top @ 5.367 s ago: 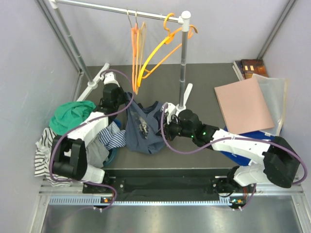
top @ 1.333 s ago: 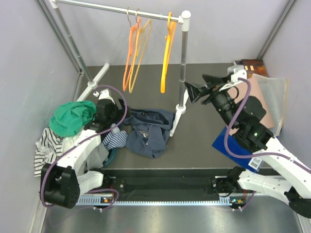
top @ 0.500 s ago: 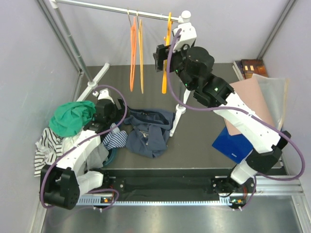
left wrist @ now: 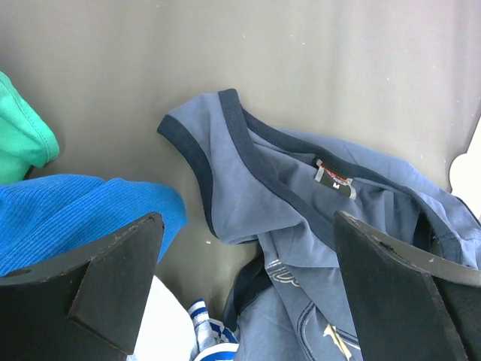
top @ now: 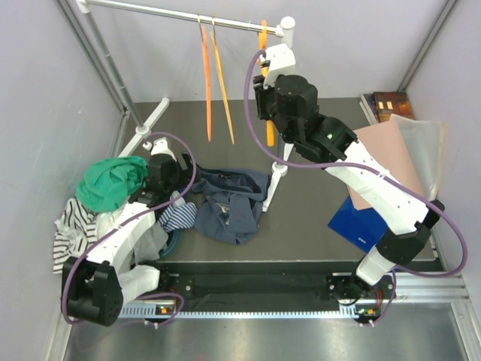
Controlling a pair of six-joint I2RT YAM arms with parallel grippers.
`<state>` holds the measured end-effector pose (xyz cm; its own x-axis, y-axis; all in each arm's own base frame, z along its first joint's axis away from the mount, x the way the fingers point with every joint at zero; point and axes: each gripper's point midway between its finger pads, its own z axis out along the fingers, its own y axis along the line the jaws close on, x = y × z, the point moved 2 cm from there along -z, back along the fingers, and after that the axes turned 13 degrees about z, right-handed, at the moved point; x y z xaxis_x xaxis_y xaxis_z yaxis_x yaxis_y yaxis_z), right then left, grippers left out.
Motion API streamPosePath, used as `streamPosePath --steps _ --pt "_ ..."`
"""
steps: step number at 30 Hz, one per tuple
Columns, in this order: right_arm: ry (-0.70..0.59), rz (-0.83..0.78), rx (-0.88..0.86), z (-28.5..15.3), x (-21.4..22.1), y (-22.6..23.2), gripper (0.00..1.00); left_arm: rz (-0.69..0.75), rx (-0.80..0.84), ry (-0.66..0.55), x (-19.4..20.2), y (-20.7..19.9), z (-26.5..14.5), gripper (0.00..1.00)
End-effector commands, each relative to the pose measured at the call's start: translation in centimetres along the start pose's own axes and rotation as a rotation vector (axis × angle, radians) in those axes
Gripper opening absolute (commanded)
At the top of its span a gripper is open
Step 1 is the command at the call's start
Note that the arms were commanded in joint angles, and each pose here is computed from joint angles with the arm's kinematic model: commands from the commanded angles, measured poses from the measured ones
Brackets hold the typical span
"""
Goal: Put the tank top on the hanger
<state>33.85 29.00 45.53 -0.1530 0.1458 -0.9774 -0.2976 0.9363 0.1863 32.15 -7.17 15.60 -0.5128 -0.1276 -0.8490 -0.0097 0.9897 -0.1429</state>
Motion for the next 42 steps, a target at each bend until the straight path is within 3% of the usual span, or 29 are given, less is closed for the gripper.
streamPosePath --steps 1,2,5,22,29,37,42 --pt "-0.038 0.024 -0.014 -1.0 -2.0 0.3 0.23 -0.002 -0.015 -0.056 -1.0 0.4 -0.3 0.99" --pt "-0.047 0.029 -0.020 -1.0 -2.2 0.4 0.13 -0.001 -0.018 -0.056 -1.0 0.4 -0.3 0.99" --pt "-0.072 0.033 -0.024 -1.1 -2.8 0.5 0.00 -0.003 -0.023 -0.057 -1.1 0.5 -0.3 0.99" --pt "-0.262 0.082 -0.072 -3.4 -8.1 0.2 0.00 0.004 -0.046 -0.060 -1.1 0.9 -0.6 0.99" --pt "-0.229 0.058 -0.194 -6.1 -5.7 0.1 0.00 0.008 -0.075 -0.062 -1.5 1.4 0.1 0.99" --pt "-0.077 0.026 -0.238 -8.4 0.3 -1.6 0.00 -0.013 -0.067 -0.082 -2.7 0.9 1.7 0.99" --pt "0.034 0.051 -0.240 -9.1 5.2 -2.5 0.00 -0.030 -0.058 -0.017 -2.0 0.3 4.4 0.99"
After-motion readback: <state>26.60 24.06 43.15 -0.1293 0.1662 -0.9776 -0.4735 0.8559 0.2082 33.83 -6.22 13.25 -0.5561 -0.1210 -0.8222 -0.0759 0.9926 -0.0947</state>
